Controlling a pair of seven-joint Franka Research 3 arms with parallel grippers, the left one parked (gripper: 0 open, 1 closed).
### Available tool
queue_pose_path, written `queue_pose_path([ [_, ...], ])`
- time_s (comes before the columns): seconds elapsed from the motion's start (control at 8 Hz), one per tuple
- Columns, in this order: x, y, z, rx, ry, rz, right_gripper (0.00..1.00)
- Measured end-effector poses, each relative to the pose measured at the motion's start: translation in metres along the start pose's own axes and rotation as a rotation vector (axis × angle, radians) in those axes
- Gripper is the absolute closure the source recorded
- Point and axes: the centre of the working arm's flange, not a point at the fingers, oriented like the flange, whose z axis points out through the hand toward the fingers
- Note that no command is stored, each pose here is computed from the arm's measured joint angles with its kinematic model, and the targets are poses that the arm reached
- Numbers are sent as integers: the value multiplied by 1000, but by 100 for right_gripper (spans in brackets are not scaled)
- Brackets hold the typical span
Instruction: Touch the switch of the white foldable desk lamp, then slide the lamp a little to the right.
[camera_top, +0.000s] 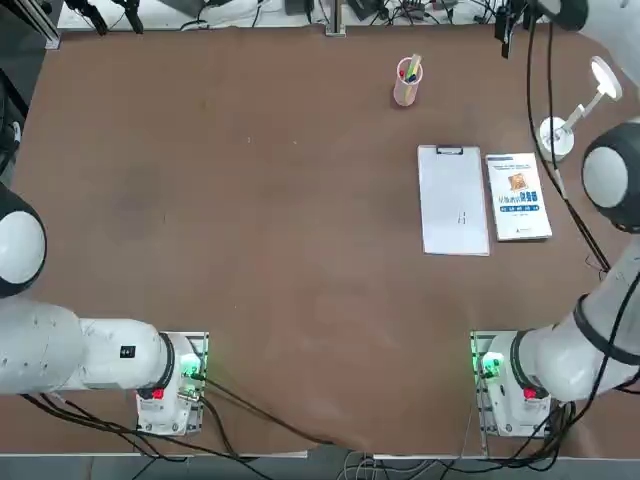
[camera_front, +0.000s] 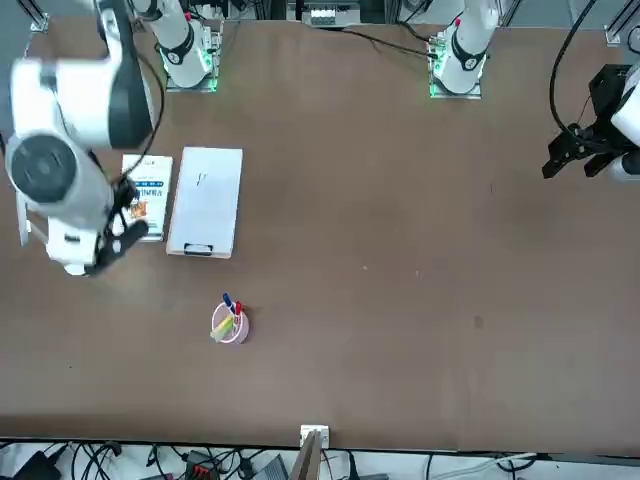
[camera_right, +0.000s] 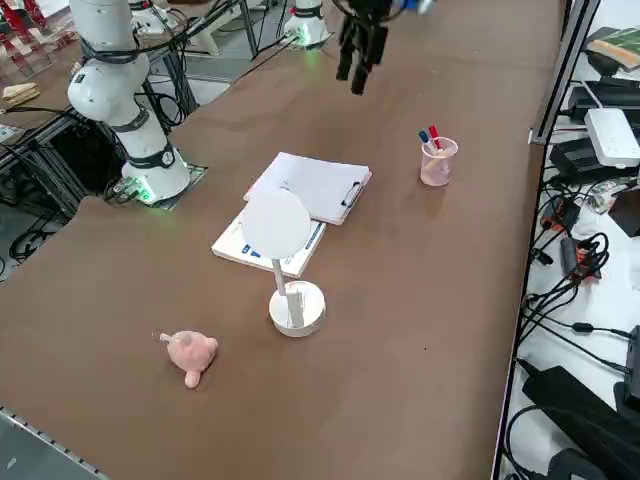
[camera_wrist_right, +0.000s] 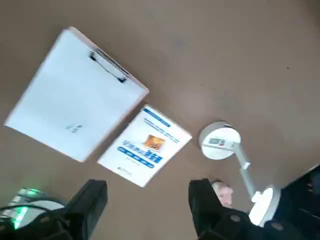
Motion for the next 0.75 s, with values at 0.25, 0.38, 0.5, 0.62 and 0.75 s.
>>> queue_pose_path([
  [0.25,-54,-13,-29,75,62,102,1],
  [0.38,-84,-19,-36,99,79,172,1],
  [0.5,-112,-28,-42,115,95,252,1],
  [0.62,-136,-39,-50,141,120,323,1],
  [0.75,-154,-49,-58,165,143,392,0],
])
